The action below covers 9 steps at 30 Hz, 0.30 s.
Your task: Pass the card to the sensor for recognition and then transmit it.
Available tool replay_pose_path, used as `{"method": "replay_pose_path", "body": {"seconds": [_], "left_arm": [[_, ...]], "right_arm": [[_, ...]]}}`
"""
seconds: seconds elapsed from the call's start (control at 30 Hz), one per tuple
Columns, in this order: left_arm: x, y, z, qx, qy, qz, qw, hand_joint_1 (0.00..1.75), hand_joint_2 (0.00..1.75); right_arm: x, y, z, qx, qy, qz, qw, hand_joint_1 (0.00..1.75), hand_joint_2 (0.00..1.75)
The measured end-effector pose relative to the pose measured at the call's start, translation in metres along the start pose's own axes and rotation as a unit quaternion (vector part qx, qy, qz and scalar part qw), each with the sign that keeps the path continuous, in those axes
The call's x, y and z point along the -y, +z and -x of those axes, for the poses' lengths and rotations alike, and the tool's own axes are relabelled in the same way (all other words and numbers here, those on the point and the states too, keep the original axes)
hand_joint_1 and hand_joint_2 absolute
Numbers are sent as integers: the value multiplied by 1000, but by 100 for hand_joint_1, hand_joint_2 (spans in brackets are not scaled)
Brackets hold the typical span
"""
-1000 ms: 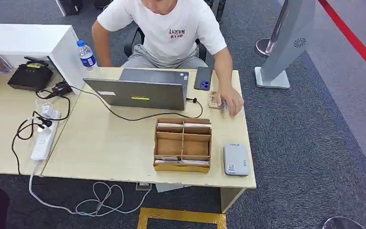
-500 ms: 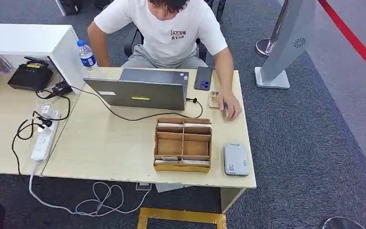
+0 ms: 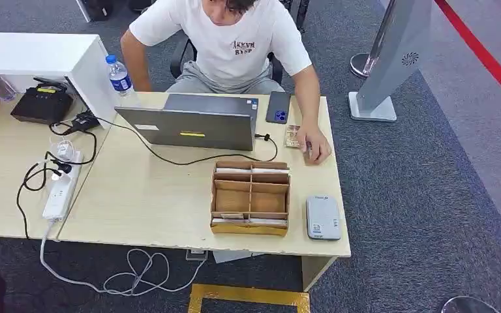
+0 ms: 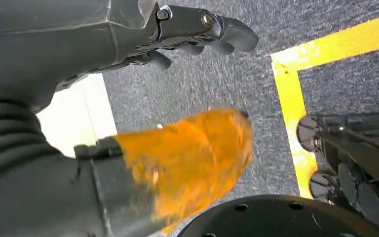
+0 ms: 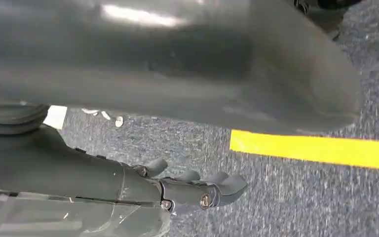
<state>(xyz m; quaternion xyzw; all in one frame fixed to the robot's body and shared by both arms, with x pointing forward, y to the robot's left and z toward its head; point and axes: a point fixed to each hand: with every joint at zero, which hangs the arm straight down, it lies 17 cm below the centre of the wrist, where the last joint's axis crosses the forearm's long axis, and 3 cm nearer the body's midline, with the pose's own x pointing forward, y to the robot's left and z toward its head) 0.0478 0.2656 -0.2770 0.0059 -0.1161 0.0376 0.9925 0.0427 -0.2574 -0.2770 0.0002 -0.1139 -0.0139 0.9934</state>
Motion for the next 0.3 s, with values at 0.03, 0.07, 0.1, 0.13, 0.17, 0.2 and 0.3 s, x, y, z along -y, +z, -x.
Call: {"method": "replay_pose_path", "body": {"seconds": [0.03, 0.07, 0.1, 0.13, 0.17, 0.2, 0.3], "left_arm": [[0, 0, 0, 1, -1, 2, 1000, 0, 0], [0, 0, 1, 1, -4, 2, 1000, 0, 0], [1, 1, 1, 1, -7, 3, 1000, 0, 0], [1, 1, 2, 0, -9, 3, 1000, 0, 0], [1, 1, 3, 0, -10, 4, 1000, 175, 0], [1, 1, 3, 0, -12, 4, 1000, 175, 0], [1, 1, 3, 1, -16, 5, 1000, 175, 0]], "right_arm": [[-1, 0, -1, 2, 1, -3, 1000, 0, 0], [-2, 0, -1, 3, 2, -3, 1000, 0, 0], [-1, 0, -1, 3, 2, -3, 1000, 0, 0], [-1, 1, -1, 4, 2, -3, 1000, 175, 0], [-1, 1, 0, 4, 3, -3, 1000, 175, 0], [-1, 1, 0, 4, 3, -3, 1000, 175, 0], [-1, 1, 0, 4, 4, -3, 1000, 175, 0]]}}
